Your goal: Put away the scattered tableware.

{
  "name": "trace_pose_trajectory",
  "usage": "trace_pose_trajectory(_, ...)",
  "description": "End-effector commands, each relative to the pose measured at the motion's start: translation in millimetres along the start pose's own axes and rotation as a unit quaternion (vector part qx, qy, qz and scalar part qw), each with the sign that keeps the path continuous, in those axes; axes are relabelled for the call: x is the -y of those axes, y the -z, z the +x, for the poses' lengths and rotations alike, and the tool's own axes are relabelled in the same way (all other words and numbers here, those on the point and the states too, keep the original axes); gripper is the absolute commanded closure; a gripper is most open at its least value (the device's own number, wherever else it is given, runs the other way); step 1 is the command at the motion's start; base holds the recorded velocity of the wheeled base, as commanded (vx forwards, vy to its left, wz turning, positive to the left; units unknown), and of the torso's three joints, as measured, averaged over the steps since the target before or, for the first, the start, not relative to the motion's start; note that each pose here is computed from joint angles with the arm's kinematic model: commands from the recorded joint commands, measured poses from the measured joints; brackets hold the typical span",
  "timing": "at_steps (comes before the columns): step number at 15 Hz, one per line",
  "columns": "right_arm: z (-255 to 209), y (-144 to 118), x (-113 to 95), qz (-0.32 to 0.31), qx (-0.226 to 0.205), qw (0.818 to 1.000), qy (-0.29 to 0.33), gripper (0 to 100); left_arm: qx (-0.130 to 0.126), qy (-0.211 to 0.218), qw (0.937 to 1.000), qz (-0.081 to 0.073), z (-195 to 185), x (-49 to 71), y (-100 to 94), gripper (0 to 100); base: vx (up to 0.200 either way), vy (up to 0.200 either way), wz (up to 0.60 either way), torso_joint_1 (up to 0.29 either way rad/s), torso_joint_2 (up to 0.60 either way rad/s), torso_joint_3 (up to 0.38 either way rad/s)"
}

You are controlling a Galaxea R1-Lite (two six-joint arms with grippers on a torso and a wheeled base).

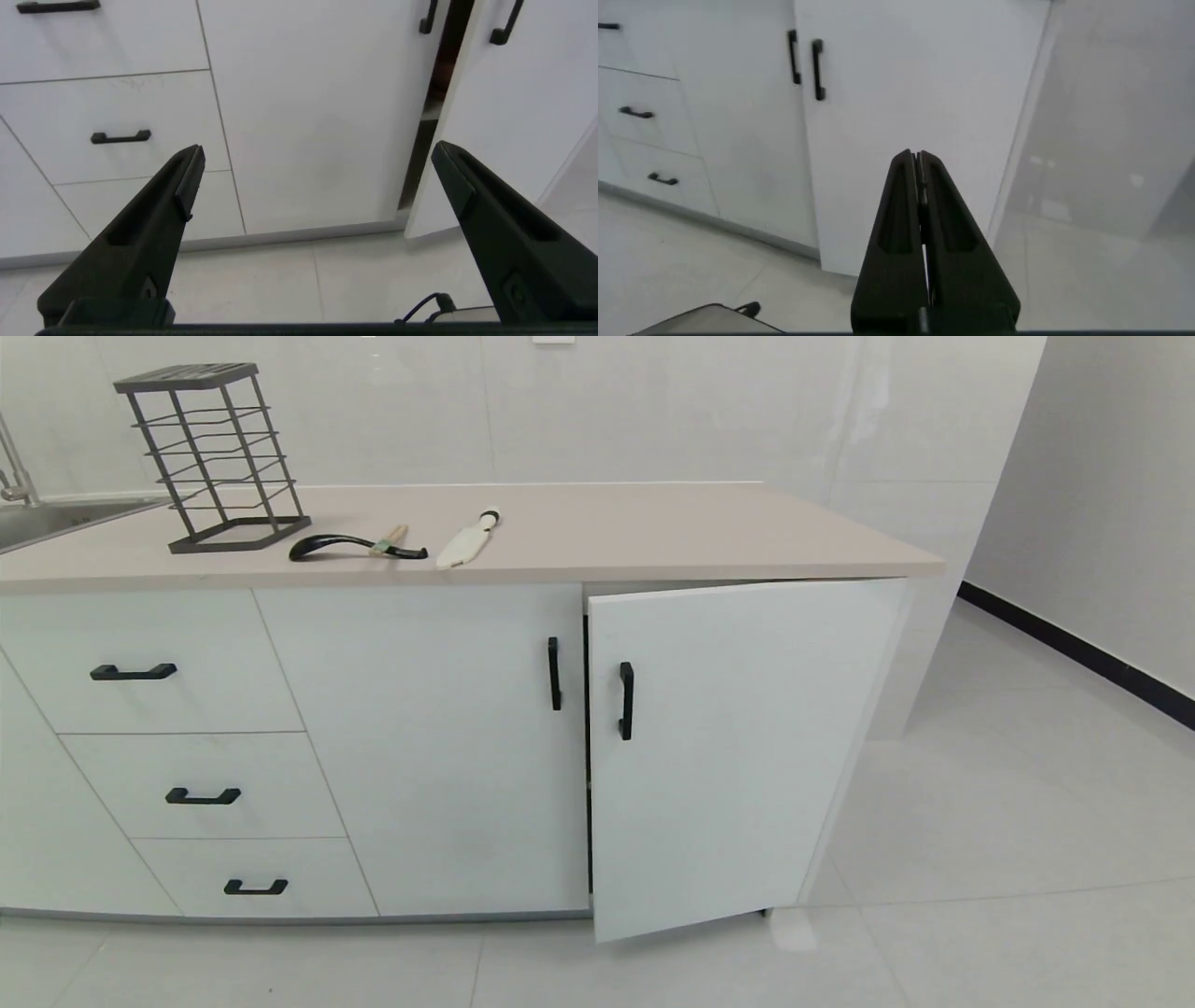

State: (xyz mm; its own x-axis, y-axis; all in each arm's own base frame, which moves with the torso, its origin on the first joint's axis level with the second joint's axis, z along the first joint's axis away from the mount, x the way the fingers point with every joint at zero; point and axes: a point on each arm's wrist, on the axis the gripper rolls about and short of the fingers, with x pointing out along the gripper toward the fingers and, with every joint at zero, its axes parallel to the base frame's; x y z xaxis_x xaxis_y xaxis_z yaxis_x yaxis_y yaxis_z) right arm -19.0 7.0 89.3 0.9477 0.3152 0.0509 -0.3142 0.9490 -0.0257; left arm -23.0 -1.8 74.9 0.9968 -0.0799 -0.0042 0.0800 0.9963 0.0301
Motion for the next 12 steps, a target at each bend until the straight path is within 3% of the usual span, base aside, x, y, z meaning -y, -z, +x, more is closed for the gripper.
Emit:
trace_pose_trajectory(1,-5.6,9.3,1.1,0.016,-0.008,0.997,0.071,100,-0.001,0.0,1.0,0.0,0.1,0.0,0.0,0,0.0,0.0,0.0,0.0,0.0,0.0)
trace_pose_trajectory(11,-5.3,7.6,0.1,0.016,0.003,0.999,0.046,100,-0.001,-0.002,1.0,-0.001,0.1,0.0,0.0,0,0.0,0.0,0.0,0.0,0.0,0.0)
trace_pose_trajectory(12,-5.3,7.6,0.2,0.015,0.003,0.999,0.045,100,-0.001,-0.001,1.0,0.0,0.1,0.0,0.0,0,0.0,0.0,0.6,0.002,0.0,-0.002)
